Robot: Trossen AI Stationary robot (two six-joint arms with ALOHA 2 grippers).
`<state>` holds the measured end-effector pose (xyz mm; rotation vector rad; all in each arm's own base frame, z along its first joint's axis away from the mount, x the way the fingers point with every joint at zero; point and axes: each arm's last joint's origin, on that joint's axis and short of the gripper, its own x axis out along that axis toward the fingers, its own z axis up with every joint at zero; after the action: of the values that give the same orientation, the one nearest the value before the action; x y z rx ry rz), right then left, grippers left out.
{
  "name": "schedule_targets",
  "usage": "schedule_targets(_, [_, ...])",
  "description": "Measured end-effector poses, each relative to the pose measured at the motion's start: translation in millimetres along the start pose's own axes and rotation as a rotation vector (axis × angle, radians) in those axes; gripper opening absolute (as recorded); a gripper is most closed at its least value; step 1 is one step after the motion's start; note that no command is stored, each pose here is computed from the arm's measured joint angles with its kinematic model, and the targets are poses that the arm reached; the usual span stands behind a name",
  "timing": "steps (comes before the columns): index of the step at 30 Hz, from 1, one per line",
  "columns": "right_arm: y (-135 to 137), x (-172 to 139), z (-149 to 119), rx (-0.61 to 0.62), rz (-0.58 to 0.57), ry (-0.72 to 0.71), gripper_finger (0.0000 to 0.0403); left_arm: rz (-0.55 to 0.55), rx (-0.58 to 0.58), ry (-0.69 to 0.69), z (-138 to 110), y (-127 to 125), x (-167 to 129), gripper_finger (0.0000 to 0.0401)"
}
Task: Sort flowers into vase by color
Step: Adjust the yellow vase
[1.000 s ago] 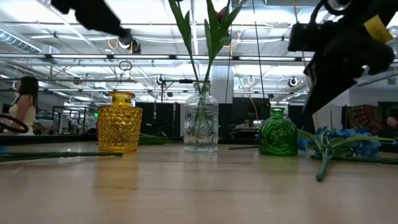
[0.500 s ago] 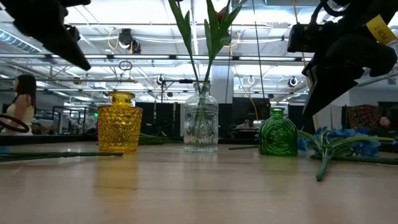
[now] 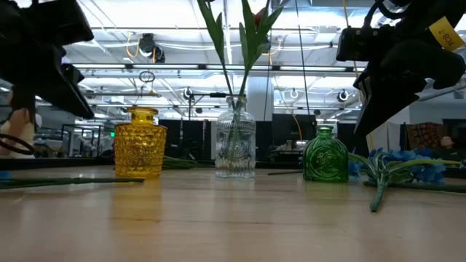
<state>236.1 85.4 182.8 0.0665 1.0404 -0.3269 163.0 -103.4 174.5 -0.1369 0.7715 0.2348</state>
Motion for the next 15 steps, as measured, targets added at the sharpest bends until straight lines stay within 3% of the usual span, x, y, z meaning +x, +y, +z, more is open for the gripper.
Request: schedule_targets(15, [0.3, 0.0, -0.2, -0.004, 0.011, 0.008, 0.0, 0.013, -0.012, -0.057, -6.5, 10.5, 28.9, 0.0129])
